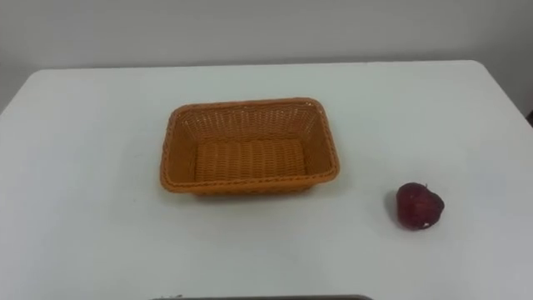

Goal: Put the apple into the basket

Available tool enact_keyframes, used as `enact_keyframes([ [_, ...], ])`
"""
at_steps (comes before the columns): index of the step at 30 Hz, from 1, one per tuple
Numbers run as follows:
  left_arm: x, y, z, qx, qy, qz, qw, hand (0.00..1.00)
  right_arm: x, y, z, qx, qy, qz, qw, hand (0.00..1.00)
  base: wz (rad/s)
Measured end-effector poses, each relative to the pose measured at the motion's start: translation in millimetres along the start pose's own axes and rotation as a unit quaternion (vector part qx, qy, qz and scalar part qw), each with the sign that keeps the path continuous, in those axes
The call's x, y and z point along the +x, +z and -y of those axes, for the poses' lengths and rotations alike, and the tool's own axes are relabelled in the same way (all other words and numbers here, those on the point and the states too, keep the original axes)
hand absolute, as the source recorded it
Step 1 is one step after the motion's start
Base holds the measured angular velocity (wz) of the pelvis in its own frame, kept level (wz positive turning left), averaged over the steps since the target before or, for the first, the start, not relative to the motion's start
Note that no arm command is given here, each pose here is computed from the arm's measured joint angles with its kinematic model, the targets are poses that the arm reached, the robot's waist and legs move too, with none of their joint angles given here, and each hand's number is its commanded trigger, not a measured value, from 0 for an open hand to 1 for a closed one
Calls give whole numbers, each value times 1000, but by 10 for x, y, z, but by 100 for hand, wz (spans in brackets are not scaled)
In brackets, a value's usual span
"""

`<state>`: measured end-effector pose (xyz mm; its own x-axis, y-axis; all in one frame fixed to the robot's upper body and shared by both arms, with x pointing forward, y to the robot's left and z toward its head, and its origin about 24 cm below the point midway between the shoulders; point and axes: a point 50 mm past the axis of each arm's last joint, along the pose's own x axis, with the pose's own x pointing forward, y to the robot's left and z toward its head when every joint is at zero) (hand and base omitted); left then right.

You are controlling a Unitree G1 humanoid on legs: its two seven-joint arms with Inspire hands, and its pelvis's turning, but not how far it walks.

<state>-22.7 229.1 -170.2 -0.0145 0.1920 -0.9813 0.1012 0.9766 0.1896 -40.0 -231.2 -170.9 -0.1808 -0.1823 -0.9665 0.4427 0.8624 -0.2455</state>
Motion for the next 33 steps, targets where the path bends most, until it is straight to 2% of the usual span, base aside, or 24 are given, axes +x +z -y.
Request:
enact_keyframes([
  [3,-1,-10,-17,-14,10,4,1000,0,4,-97,54,157,-16,-20,987,0,-5],
  [5,-5,-33,-65,-46,24,9,999,0,-17,75,99,353,-16,0,936,0,-11],
  [6,-7,-43,-86,-57,28,10,998,0,-28,146,110,394,-12,10,919,0,-5],
  [8,-15,-65,-177,-94,50,17,994,0,-105,479,163,511,2,56,858,0,-4],
  [9,-17,-78,-202,-107,56,19,992,0,-131,565,180,535,6,68,842,0,0],
  [11,-32,-129,-298,-128,81,23,988,0,-206,774,264,607,4,94,789,0,0],
  [16,-63,-225,-366,-126,104,27,986,0,-350,980,439,648,-30,133,749,0,5],
  [21,-65,-213,-359,-119,104,34,987,0,-599,1239,604,642,-84,192,738,0,-3],
  [25,-70,-159,-384,-118,109,51,986,0,-990,1527,747,616,-146,288,719,0,0],
  [29,-73,-137,-396,-112,117,62,985,0,-1462,1749,816,576,-219,410,672,0,3],
  [33,-66,-94,-379,-90,115,66,987,0,-1776,1843,778,507,-277,511,637,0,-2],
])
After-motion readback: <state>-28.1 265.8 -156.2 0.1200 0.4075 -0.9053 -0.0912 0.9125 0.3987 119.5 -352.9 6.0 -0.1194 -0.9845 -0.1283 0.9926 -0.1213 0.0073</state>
